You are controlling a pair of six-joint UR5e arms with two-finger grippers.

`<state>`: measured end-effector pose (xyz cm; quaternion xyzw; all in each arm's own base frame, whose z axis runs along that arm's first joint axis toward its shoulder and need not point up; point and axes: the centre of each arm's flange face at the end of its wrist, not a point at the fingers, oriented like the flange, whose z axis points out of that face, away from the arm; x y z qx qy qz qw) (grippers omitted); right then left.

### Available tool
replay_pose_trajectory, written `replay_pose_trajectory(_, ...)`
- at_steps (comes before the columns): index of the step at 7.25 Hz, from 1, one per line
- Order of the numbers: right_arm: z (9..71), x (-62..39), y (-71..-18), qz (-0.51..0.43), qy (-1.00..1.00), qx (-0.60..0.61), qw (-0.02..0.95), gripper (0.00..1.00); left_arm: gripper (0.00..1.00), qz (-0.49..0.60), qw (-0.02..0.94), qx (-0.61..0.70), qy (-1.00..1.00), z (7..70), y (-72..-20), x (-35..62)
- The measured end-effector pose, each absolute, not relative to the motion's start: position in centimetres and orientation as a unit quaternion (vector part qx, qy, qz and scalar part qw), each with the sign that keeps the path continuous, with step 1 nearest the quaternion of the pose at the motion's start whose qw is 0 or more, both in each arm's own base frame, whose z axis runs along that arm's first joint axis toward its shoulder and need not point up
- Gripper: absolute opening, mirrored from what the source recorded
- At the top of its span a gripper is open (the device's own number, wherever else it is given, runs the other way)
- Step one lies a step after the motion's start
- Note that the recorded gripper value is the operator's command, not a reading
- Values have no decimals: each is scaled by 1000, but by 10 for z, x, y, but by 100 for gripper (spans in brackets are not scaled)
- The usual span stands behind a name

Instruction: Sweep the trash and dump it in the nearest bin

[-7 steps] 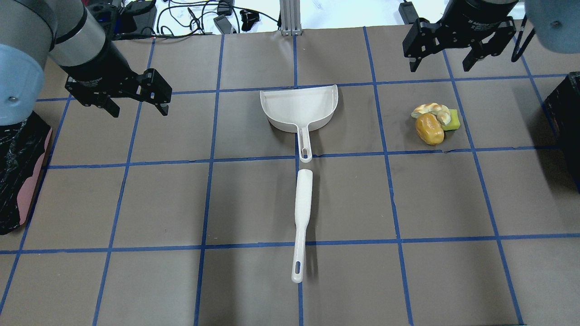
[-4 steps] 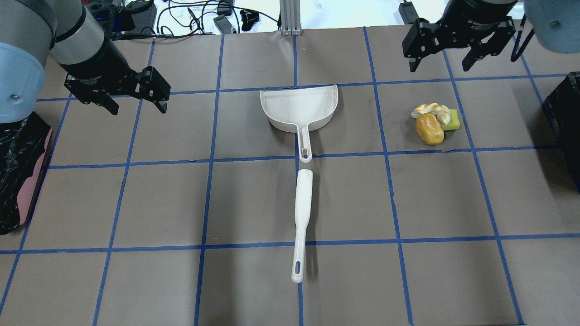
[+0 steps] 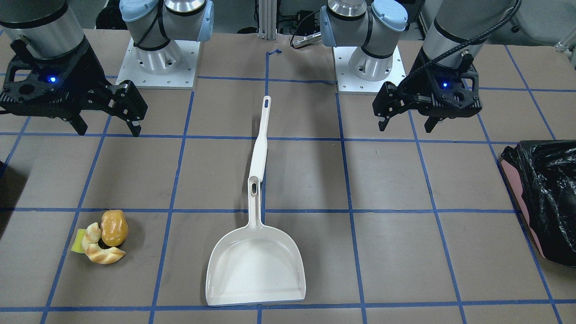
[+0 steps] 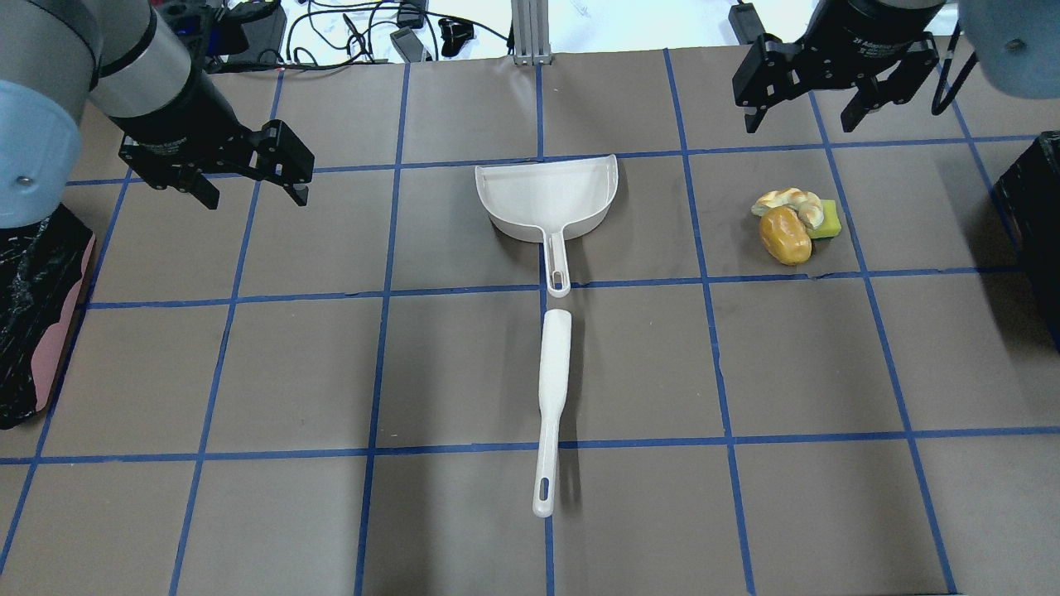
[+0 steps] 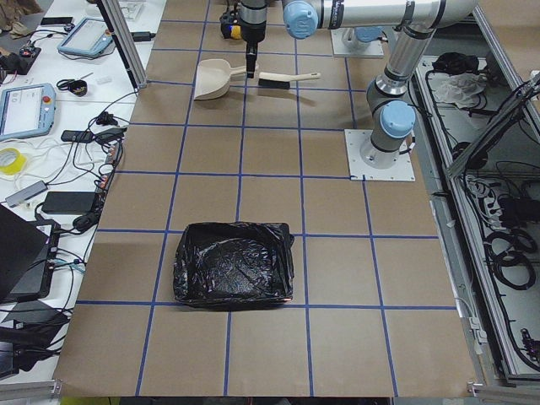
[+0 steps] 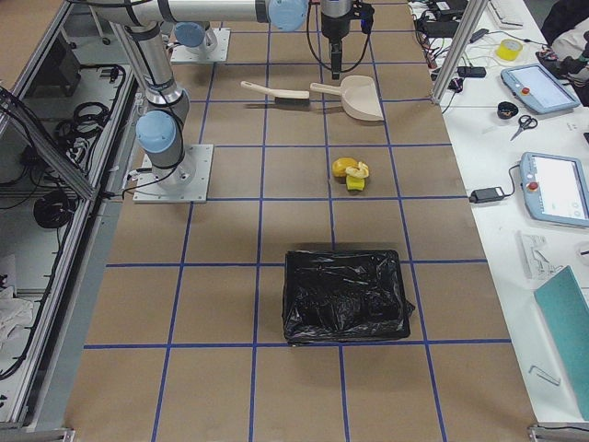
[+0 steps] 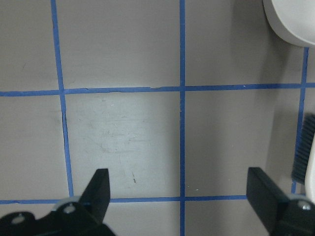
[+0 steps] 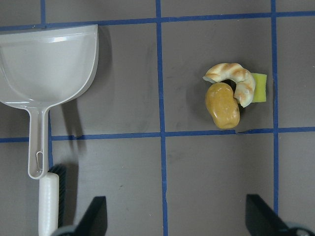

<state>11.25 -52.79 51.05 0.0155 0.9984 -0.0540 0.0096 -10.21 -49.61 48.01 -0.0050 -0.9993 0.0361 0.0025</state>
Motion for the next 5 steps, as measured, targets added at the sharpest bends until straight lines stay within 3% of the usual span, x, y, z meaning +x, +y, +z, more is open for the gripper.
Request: replay_pose_trajectory(5, 501, 120, -532, -46, 999, 12, 12, 100, 100, 15, 5, -5, -1000, 464, -490, -106)
